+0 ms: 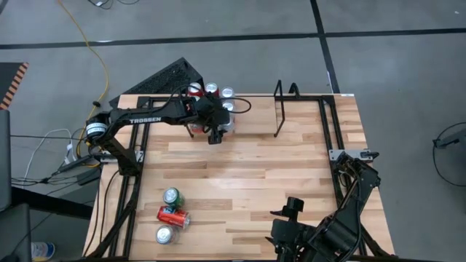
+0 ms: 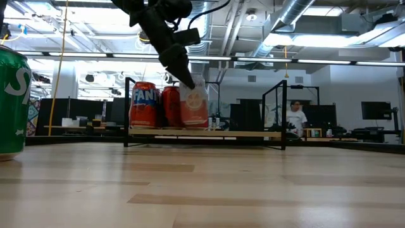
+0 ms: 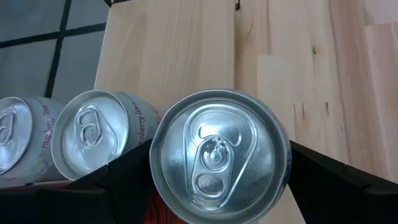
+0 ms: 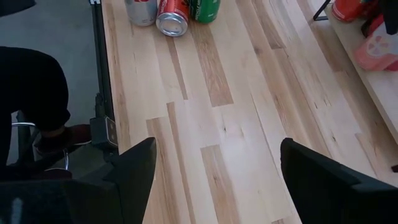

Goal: Place canned beverage on shelf
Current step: Put the orange white soda can on the shelf and align with the pink white soda cans

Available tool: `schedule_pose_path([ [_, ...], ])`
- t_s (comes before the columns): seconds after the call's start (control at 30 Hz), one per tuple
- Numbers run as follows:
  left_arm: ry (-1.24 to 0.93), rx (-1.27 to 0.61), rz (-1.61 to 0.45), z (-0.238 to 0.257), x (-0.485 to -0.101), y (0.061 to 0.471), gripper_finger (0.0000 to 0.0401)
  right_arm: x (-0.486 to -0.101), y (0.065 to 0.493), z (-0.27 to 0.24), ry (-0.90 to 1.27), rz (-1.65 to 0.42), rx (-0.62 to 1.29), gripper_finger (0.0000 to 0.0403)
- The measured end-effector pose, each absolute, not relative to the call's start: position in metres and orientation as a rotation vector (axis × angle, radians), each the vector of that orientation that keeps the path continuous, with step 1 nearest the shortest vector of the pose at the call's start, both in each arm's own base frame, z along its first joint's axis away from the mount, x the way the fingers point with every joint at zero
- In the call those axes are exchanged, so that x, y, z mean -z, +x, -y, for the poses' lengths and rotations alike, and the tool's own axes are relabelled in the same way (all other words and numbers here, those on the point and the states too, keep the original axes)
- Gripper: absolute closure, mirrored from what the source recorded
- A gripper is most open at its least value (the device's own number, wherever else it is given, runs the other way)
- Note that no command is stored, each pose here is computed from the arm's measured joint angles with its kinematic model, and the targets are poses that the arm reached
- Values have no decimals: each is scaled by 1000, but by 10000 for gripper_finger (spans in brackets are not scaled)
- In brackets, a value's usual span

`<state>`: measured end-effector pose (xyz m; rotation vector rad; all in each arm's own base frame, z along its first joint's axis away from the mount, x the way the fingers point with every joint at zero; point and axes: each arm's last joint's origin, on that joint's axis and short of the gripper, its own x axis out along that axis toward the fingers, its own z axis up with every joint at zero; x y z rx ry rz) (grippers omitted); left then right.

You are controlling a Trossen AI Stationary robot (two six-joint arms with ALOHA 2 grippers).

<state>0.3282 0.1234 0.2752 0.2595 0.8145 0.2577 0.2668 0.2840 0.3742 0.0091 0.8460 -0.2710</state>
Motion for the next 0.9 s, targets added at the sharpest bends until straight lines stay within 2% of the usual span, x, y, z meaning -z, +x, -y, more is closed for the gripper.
schedule_pose_path([
  [0.9, 255, -272, -794, -131, -277, 327, 101, -374, 267, -284, 10, -846, 271, 88],
])
